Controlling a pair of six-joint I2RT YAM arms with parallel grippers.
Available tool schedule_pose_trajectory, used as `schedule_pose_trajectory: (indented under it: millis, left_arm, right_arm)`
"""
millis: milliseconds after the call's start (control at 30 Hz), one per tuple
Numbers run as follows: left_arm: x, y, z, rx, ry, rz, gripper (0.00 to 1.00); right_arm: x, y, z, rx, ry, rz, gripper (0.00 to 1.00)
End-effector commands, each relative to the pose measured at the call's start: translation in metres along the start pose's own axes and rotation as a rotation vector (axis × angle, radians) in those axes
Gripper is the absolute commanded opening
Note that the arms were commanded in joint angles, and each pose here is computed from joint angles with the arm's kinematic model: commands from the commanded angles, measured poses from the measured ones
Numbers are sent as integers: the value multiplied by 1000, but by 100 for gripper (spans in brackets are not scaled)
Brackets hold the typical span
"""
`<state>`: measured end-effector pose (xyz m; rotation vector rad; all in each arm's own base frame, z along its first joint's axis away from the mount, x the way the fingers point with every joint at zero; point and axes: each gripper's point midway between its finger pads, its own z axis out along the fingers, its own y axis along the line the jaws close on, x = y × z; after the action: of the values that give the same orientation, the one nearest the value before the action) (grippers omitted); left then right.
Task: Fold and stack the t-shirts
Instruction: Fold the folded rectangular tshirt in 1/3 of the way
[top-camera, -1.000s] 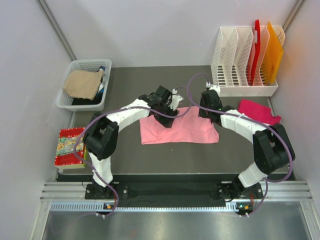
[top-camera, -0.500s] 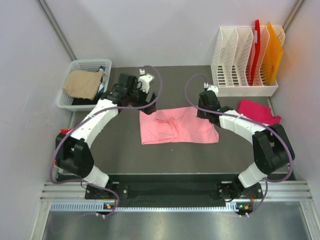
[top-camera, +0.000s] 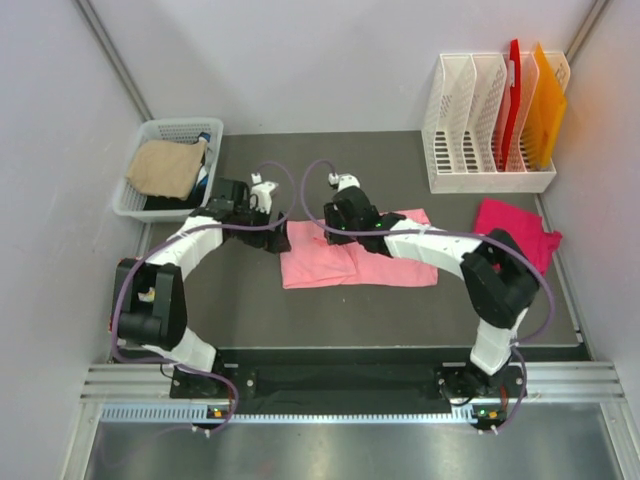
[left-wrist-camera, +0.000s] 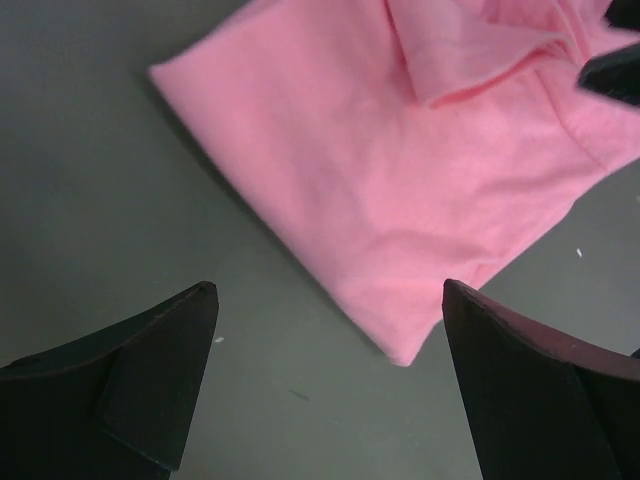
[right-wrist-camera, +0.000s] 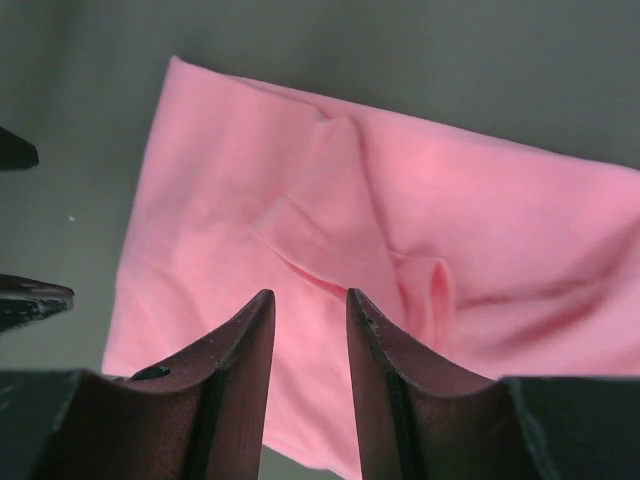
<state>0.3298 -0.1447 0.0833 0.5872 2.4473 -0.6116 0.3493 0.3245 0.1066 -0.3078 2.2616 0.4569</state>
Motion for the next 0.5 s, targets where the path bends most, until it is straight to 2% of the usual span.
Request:
schedule_pose_trajectory:
  millis: [0, 133, 300, 467]
  left_arm:
    - [-42, 6, -28, 55, -200, -2, 98]
    - [-36, 8, -30, 69, -211, -17, 98]
    - [-32, 4, -31, 104, -226, -31, 98]
    - [-30, 3, -31, 127, -228, -33, 99]
  right_arm:
    - [-19, 46, 24, -153, -21, 16, 35]
    - [-20, 65, 44, -221, 1, 31, 34]
    - [-19, 86, 46, -300, 5, 46, 34]
    - [-17, 88, 54, -302, 12, 51, 34]
